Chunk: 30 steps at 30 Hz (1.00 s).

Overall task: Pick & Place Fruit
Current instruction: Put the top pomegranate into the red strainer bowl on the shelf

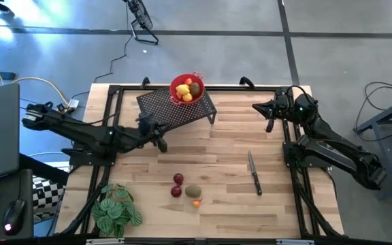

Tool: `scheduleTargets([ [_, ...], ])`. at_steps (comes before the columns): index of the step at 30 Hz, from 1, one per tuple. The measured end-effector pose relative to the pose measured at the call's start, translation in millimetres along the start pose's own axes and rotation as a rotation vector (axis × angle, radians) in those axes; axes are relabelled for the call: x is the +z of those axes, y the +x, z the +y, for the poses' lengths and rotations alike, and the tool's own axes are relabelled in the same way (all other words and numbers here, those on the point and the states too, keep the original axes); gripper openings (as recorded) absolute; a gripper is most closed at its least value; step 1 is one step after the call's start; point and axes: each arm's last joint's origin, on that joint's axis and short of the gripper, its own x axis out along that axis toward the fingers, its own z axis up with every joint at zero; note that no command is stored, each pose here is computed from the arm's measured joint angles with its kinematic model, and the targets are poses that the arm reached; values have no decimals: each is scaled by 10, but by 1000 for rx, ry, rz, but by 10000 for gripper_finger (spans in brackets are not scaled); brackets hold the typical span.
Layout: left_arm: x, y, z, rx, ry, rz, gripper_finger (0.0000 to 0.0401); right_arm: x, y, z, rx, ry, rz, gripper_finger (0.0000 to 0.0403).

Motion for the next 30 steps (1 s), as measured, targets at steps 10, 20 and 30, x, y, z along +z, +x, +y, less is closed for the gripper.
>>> scheduleTargets([
  [10, 100, 90, -521, -15, -42, 121, 0, -52, 70, -38, -2, -4, 40, 3],
  [20, 137, 265, -879, 122, -179, 537, 0, -122, 146, -78, 1, 24, 92, 3],
  [30, 65, 279, -986, 177, -335, 831, 0, -172, 197, -105, 2, 42, 125, 2],
])
